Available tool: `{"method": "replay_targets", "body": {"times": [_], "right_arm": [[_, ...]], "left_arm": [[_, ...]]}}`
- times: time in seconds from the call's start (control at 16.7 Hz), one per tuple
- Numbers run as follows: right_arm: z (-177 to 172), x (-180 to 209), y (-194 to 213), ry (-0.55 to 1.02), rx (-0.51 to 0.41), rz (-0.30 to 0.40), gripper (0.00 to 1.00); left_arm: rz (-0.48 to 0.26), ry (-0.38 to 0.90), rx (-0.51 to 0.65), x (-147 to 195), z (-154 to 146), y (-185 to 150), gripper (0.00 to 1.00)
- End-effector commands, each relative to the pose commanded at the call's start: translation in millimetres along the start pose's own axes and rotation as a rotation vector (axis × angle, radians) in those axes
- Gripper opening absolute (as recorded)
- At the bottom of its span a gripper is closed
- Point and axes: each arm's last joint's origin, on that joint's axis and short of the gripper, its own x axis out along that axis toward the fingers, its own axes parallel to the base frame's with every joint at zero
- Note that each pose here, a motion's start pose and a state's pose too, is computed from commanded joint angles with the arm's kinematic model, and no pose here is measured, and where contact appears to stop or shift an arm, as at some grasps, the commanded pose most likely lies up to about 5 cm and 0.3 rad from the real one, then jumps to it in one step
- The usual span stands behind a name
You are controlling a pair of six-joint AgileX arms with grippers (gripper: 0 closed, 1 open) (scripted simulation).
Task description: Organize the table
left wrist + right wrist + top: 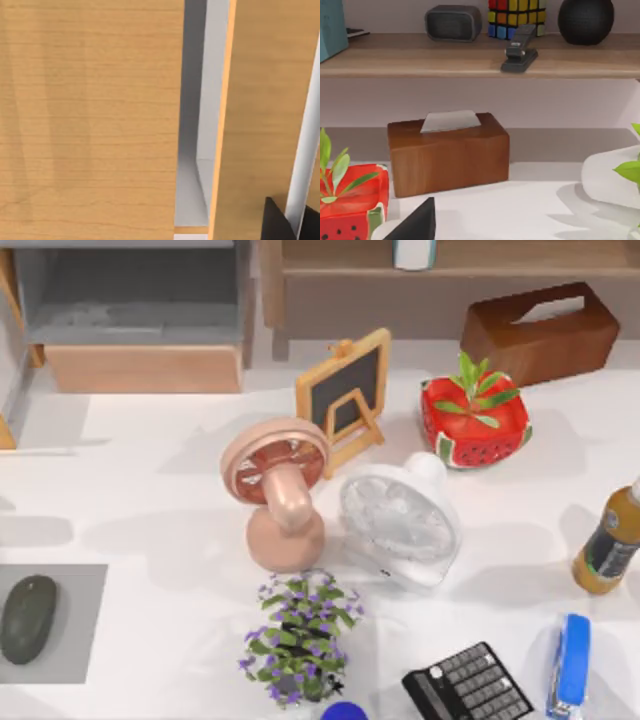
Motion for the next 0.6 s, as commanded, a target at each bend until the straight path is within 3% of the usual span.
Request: {"method": "replay_targets", "body": {"times": [0.24,0.6], "right_arm": [[0.0,0.0,0.0,0.000,0.000,0.000,1.00],[0.0,0.0,0.0,0.000,0.000,0.000,1.00]], "left_arm": [[-0.016,-0.006,-0.008,2.5,1.3,-4.2,0.00],[-0.001,-0.004,-0.001,52.5,-0.7,0.1,0.00]]}}
